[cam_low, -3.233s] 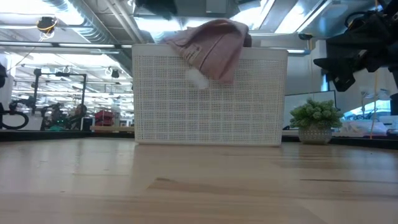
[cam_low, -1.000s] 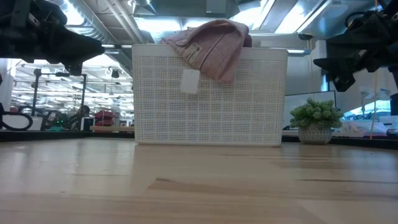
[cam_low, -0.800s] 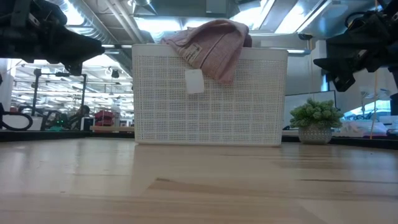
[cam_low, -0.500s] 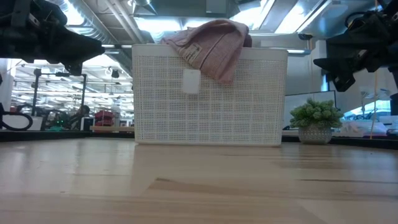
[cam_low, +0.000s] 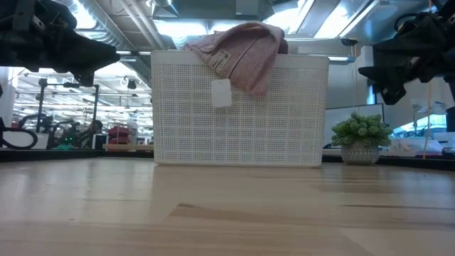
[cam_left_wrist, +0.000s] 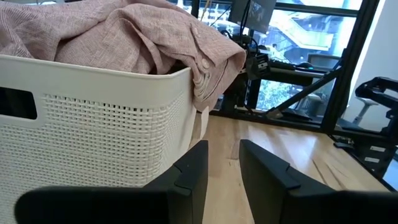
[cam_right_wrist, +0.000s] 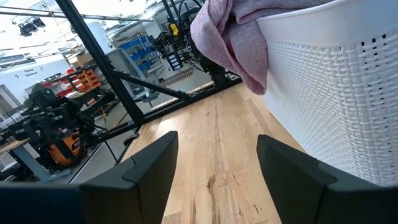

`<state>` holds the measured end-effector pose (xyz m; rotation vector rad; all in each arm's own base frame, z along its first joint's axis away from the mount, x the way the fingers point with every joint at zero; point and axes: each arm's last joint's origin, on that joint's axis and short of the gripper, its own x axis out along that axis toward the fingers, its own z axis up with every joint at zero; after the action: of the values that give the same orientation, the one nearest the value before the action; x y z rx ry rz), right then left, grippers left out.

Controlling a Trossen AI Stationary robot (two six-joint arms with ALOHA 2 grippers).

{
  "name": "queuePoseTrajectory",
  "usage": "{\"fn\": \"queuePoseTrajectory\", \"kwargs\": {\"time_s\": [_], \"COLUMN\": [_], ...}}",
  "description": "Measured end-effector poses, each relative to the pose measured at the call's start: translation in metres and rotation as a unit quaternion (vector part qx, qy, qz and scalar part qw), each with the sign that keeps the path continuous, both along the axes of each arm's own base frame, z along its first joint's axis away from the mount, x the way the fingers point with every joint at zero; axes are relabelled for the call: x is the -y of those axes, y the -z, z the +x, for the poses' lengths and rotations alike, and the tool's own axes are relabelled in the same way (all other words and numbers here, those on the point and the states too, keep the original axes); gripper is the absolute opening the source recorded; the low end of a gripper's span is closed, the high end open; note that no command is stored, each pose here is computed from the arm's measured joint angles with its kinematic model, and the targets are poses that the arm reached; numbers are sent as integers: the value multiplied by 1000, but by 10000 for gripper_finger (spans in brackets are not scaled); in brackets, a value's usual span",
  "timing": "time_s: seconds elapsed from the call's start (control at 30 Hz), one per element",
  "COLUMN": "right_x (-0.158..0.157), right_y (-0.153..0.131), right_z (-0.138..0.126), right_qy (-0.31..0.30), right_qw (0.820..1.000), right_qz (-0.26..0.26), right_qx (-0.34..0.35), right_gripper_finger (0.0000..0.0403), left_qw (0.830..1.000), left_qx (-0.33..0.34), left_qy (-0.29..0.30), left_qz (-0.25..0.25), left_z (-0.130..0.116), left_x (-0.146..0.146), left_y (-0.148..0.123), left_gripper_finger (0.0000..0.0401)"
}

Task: Sort clothes
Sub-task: Return to Home Position

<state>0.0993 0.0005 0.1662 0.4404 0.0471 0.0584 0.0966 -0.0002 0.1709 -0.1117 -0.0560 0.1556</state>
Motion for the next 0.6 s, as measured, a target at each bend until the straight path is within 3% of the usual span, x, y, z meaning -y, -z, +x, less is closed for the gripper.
{"fn": "queuePoseTrajectory", "kwargs": {"time_s": [0.6], "right_x": [0], "right_y": [0], "right_z": [0], "right_qy": [0], "right_qw": [1000], "right_qz": [0], "right_qx": [0], "right_gripper_finger": [237], "left_qw": [1000], "left_qx": [0], "left_qy": [0], "left_qz": [0], "left_z": [0], "left_x": [0], "left_y": [0], "left_gripper_finger": [86]}}
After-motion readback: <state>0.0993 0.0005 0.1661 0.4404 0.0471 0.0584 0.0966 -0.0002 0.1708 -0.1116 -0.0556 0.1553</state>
